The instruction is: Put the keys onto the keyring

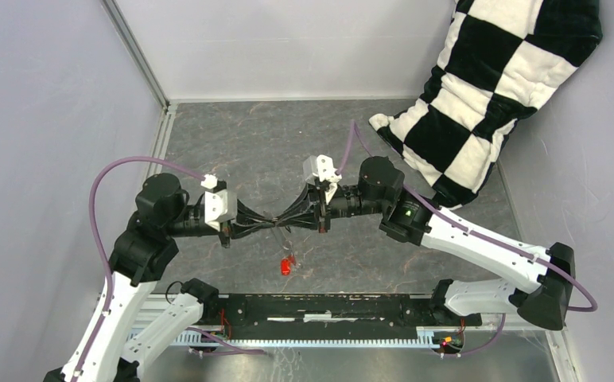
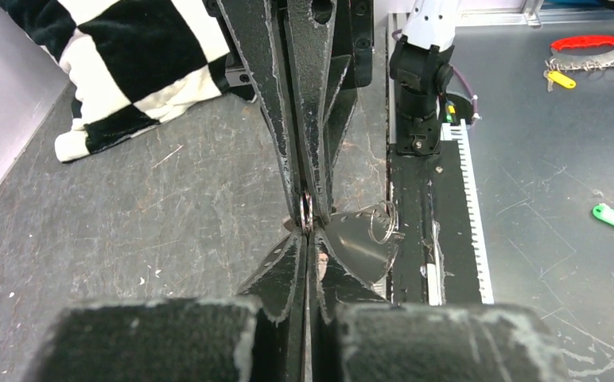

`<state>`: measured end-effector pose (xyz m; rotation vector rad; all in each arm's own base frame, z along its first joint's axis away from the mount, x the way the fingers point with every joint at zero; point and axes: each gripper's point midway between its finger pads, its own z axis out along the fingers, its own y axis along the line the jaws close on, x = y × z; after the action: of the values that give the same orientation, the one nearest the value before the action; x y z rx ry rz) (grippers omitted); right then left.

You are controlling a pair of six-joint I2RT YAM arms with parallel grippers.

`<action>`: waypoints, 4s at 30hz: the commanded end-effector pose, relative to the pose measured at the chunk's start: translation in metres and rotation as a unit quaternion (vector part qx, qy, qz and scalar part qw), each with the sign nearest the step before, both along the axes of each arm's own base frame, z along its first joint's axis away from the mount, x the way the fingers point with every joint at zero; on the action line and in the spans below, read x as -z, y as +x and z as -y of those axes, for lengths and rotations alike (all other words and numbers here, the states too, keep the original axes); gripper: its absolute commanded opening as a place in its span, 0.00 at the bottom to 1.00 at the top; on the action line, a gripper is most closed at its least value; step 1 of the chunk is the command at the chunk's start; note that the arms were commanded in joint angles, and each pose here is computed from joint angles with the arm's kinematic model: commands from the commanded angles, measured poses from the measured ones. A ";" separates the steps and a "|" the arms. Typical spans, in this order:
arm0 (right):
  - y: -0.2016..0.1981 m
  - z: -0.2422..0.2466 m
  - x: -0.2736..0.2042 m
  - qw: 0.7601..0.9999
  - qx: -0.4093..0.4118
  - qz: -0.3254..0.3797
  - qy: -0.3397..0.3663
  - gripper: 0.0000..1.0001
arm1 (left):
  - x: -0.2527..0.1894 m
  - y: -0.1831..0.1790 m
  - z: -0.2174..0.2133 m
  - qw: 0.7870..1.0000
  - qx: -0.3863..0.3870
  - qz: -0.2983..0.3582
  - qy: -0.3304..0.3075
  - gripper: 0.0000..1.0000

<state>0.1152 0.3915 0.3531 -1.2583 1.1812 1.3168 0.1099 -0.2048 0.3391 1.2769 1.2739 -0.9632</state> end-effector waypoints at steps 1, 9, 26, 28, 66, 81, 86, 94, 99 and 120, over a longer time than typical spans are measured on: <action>0.012 0.005 -0.021 0.999 0.034 0.027 -0.003 0.00 | -0.001 -0.006 -0.002 1.000 0.013 0.019 0.007 0.04; 0.020 0.004 0.000 0.995 0.038 0.030 -0.086 0.01 | 0.019 0.006 -0.009 0.996 0.011 0.042 0.075 0.41; 0.017 -0.001 0.003 0.992 0.008 0.031 -0.120 0.01 | 0.021 0.027 -0.013 0.991 -0.012 0.085 0.107 0.52; 0.016 -0.004 0.003 0.992 0.002 0.030 -0.120 0.01 | 0.015 0.021 -0.008 0.993 0.006 0.077 0.088 0.51; 0.025 0.020 -0.028 0.995 0.095 -0.002 -0.026 0.66 | -0.016 0.025 0.005 0.999 -0.027 0.027 -0.012 0.02; 0.032 0.019 -0.018 0.992 0.123 -0.037 0.002 0.52 | -0.032 0.024 0.006 0.997 -0.048 0.013 -0.060 0.02; 0.027 0.017 -0.017 0.993 0.111 -0.044 0.012 0.46 | -0.031 0.023 0.006 0.997 -0.046 0.013 -0.059 0.02; 0.020 0.013 -0.013 0.995 0.086 -0.048 0.008 0.07 | -0.031 0.024 0.005 0.997 -0.047 0.028 -0.055 0.02; 0.020 0.020 -0.012 0.995 0.095 -0.043 0.001 0.00 | -0.029 0.023 0.004 0.997 -0.046 0.035 -0.052 0.02; 0.008 0.021 0.023 0.992 0.071 -0.102 -0.013 0.22 | -0.039 0.020 0.005 0.996 -0.038 0.044 -0.064 0.02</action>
<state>0.1275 0.3694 0.3390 -1.0388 1.3800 1.3086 0.1323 -0.2100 0.3548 1.1520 1.2708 -0.9406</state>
